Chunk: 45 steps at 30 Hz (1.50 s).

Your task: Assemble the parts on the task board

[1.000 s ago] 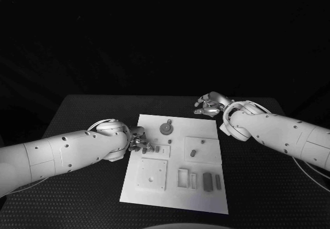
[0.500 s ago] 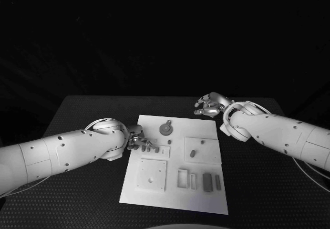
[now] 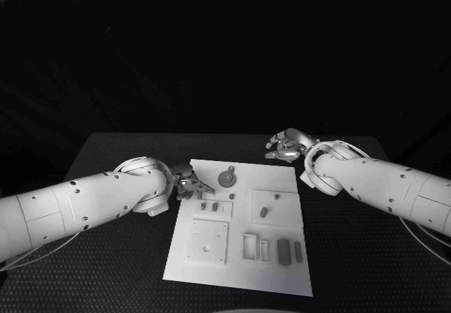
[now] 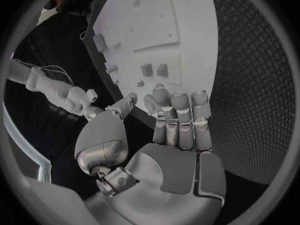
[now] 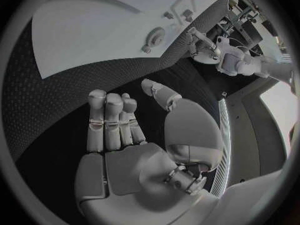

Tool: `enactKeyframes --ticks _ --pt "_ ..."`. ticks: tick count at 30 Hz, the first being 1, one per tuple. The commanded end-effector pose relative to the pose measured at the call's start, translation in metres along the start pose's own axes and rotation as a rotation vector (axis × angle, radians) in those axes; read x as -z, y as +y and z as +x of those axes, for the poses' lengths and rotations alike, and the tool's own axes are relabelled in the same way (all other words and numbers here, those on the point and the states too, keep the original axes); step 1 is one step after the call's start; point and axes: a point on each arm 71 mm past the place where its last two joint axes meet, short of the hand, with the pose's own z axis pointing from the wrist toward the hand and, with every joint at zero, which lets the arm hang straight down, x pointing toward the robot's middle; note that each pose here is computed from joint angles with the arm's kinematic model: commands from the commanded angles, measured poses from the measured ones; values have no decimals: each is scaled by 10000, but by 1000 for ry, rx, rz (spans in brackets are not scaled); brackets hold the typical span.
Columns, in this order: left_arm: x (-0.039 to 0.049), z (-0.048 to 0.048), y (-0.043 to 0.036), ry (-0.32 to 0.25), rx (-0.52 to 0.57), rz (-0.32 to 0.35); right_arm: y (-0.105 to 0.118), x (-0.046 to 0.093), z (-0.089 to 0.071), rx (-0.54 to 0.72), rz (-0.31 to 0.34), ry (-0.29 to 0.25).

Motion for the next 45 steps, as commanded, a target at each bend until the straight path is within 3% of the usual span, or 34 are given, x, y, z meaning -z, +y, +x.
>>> enactKeyframes --ticks 1,5,7,11,15,19,22,27,40,45 --pt "-8 -39 -185 -81 35 152 1 1 2 5 -8 6" --pt "-24 -32 -387 -125 -39 304 7 -3 7 5 -10 7" --pt "-26 -52 -475 -181 -58 369 11 -6 9 5 -10 8" --pt "-30 -28 -602 -241 -106 475 8 -10 8 5 -9 7" --pt "-37 11 -717 -267 -170 544 11 -14 10 5 -9 7" --pt "-68 75 -805 -257 -271 562 17 -18 14 5 -10 7" --pt "-109 145 -819 -241 -371 542 27 -23 21 5 -12 8" --pt "-162 202 -801 -228 -418 524 32 -25 23 5 -12 8" --pt "-257 292 -757 -239 -415 516 64 -37 43 3 -19 11" --pt "-298 277 -722 -243 -416 499 68 -37 45 3 -20 12"
